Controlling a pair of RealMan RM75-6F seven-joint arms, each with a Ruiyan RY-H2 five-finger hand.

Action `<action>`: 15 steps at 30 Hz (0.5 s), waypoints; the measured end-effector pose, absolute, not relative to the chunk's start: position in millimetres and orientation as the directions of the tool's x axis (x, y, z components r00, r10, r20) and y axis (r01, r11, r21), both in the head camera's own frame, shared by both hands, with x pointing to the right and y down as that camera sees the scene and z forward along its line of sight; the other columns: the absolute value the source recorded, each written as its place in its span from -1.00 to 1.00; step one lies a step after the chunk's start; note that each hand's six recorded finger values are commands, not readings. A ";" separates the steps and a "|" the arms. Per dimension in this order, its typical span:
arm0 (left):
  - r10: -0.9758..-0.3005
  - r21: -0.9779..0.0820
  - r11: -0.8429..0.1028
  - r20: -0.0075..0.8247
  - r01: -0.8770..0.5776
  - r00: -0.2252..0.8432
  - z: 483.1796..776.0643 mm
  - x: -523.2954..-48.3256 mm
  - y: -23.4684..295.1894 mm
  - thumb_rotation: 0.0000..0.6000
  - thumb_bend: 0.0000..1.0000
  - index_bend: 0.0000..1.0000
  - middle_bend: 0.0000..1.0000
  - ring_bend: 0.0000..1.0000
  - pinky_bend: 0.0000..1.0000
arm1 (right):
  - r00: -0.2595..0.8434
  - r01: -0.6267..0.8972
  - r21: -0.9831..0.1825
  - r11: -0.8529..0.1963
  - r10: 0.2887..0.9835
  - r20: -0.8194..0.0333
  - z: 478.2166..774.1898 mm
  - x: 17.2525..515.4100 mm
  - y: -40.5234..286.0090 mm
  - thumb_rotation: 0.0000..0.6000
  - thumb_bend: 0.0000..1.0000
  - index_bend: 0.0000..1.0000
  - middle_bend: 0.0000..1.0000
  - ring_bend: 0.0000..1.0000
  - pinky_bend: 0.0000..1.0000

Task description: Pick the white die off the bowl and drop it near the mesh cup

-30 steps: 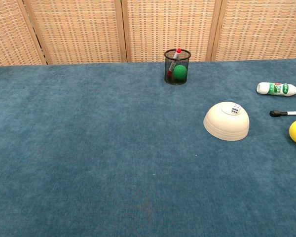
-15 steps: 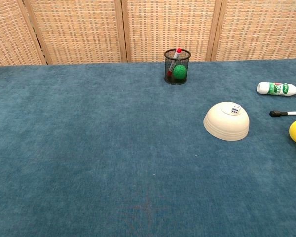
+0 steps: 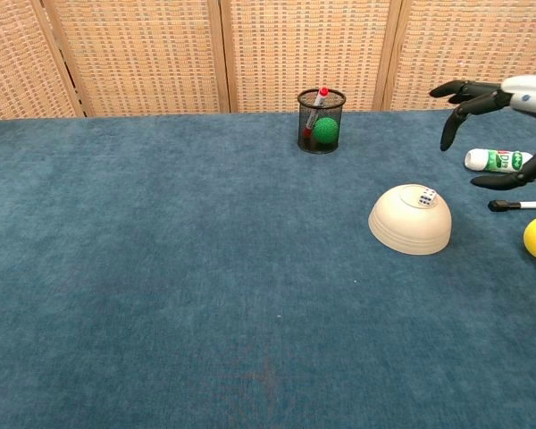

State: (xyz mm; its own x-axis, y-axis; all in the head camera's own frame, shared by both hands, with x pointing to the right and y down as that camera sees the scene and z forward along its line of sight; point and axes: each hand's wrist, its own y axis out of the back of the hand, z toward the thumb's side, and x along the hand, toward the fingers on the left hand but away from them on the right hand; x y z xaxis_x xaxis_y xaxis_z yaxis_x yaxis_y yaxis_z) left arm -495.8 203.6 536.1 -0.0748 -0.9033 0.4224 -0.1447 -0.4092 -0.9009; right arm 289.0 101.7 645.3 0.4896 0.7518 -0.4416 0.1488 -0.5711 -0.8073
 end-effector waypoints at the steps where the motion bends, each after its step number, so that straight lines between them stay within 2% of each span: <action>1: -0.902 -0.900 -0.411 0.424 -0.144 -0.075 536.7 -496.0 203.2 1.00 -1.00 -1.00 -1.00 -1.00 -1.00 | 0.488 0.136 -0.808 -0.573 0.749 -0.449 651.4 287.1 100.3 1.00 -0.33 -0.26 -1.00 -1.00 -1.00; 7: -0.896 -0.895 -0.423 0.437 -0.143 -0.079 540.2 -496.8 201.7 1.00 -1.00 -1.00 -1.00 -1.00 -1.00 | 0.474 0.094 -0.814 -0.573 0.745 -0.469 677.3 280.2 94.7 1.00 -0.33 -0.23 -1.00 -1.00 -1.00; 15: -0.889 -0.890 -0.437 0.449 -0.131 -0.084 545.4 -495.3 200.4 1.00 -1.00 -1.00 -1.00 -1.00 -1.00 | 0.482 0.029 -0.838 -0.546 0.741 -0.466 693.0 274.3 90.2 1.00 -0.33 -0.19 -0.98 -1.00 -0.98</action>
